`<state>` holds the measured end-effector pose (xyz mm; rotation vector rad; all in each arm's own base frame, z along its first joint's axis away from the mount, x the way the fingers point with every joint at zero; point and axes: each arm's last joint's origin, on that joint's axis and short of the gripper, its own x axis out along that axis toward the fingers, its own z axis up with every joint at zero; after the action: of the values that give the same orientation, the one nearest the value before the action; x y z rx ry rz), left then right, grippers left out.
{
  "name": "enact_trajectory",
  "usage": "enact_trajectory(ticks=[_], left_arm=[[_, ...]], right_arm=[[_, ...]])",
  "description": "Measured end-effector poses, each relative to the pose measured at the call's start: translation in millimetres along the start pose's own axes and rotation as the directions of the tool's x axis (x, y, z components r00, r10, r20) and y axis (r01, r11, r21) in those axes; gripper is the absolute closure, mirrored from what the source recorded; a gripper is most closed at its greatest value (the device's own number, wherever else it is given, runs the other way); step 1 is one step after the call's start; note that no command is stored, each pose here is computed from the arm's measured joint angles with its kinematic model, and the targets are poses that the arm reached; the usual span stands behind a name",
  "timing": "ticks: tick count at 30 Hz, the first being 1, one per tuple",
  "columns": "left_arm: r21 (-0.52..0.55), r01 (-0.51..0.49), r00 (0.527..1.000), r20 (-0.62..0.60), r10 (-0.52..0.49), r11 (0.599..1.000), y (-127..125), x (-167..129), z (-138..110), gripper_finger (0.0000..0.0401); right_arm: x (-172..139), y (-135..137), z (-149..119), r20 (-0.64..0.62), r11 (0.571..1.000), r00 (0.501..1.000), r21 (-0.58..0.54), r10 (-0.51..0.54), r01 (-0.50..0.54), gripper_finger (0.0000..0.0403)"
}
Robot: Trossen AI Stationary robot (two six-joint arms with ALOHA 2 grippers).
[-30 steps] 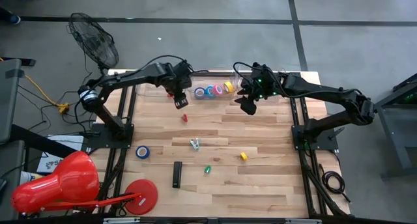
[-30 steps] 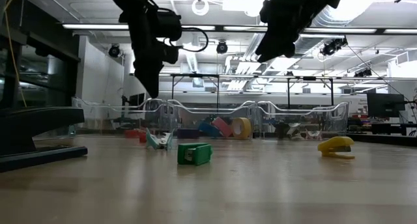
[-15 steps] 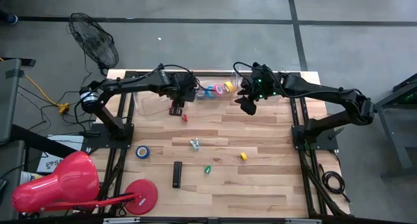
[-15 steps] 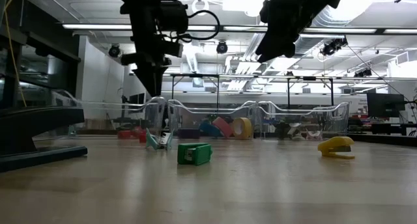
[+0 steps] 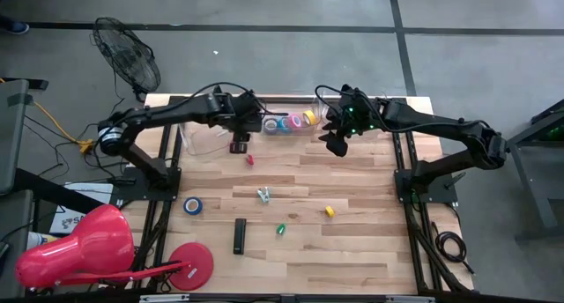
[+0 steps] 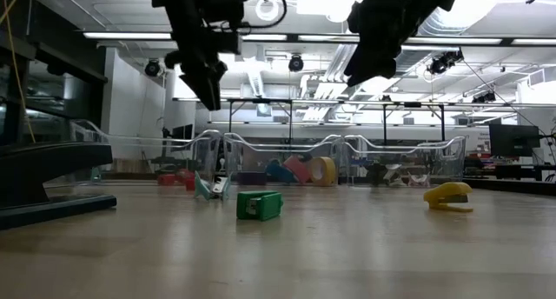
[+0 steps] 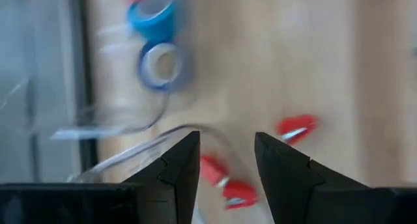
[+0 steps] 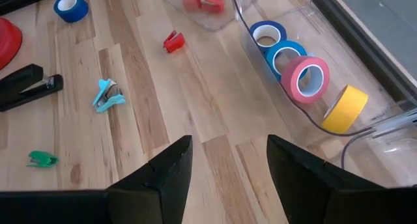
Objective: Pick and place Stapler, Stapler remover, tape
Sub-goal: Put the red stapler into the left transparent bin
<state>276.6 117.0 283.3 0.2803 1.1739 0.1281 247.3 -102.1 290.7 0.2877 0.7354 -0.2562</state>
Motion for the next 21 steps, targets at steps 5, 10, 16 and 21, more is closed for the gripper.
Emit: enact_trajectory(ticks=[5,10,16,21], left_arm=[[0.146,0.168,0.985,0.022,-0.173,0.975,-12.3,-4.4,-1.9,0.0258],[0.289,0.224,0.975,-0.067,-0.214,0.931,-21.5,4.2,-3.5,0.0258],[0.367,0.247,0.968,-0.053,-0.245,0.897,-25.3,17.4,4.2,0.0258],[0.393,0.295,0.954,-0.076,-0.289,0.871,-27.9,29.6,5.6,0.0255]], right_arm=[[0.0,0.1,-0.3,-0.003,1.0,1.0,0.0,0.004,-0.004,0.0215],[0.0,0.1,-0.2,-0.002,1.0,1.0,-0.001,0.004,-0.004,0.0215],[0.0,0.1,-0.2,-0.002,1.0,1.0,-0.003,0.003,-0.003,0.0215],[0.0,0.1,-0.5,-0.005,1.0,1.0,-0.003,0.003,-0.003,0.0215]])
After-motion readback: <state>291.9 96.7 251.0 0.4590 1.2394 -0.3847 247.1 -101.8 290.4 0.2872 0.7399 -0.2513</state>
